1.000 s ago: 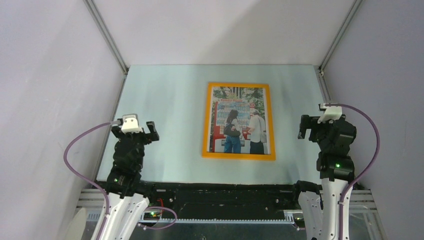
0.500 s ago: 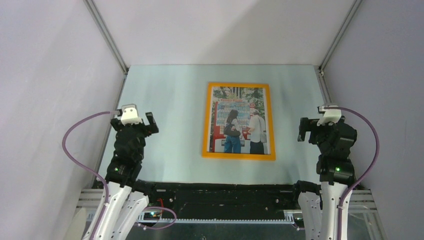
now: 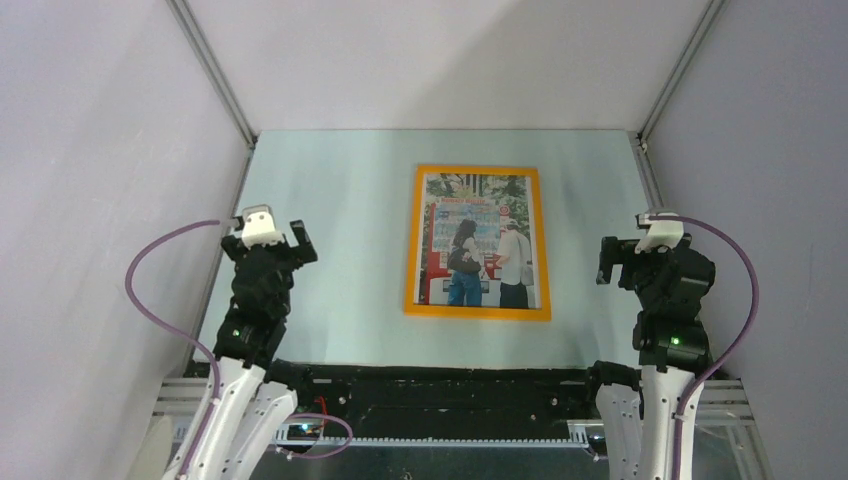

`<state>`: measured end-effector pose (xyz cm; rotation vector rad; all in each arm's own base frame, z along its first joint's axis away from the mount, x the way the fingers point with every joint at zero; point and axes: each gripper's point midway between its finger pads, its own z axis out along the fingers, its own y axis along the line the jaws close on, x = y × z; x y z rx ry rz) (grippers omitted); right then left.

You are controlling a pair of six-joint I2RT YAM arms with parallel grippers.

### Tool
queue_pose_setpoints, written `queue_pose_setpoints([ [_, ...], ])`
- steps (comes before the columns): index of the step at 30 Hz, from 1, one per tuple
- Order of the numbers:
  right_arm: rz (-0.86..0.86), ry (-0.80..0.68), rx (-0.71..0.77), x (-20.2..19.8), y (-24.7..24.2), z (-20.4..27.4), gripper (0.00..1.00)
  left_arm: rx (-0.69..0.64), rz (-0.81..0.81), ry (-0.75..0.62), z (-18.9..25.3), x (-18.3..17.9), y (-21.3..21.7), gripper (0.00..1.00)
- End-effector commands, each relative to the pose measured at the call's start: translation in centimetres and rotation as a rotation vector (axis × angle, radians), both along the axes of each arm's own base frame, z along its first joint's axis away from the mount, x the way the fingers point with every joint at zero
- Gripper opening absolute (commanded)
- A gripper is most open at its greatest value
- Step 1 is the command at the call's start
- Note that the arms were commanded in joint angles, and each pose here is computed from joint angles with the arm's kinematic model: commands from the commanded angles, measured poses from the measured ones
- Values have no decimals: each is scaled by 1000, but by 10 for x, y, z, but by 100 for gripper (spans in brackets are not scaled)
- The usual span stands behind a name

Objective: Put the photo into the frame
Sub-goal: Reset both arms

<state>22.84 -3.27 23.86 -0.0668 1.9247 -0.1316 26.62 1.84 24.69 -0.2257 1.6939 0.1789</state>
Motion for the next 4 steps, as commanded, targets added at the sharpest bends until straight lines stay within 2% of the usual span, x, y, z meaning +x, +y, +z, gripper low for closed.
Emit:
queue_pose_setpoints([
  [1, 6, -21, -7, 3, 0, 5, 99, -58, 28, -148, 28, -4, 5, 100],
  [4, 5, -28, -9, 3, -1, 7, 99, -50, 33, -142, 26, -4, 6, 100],
])
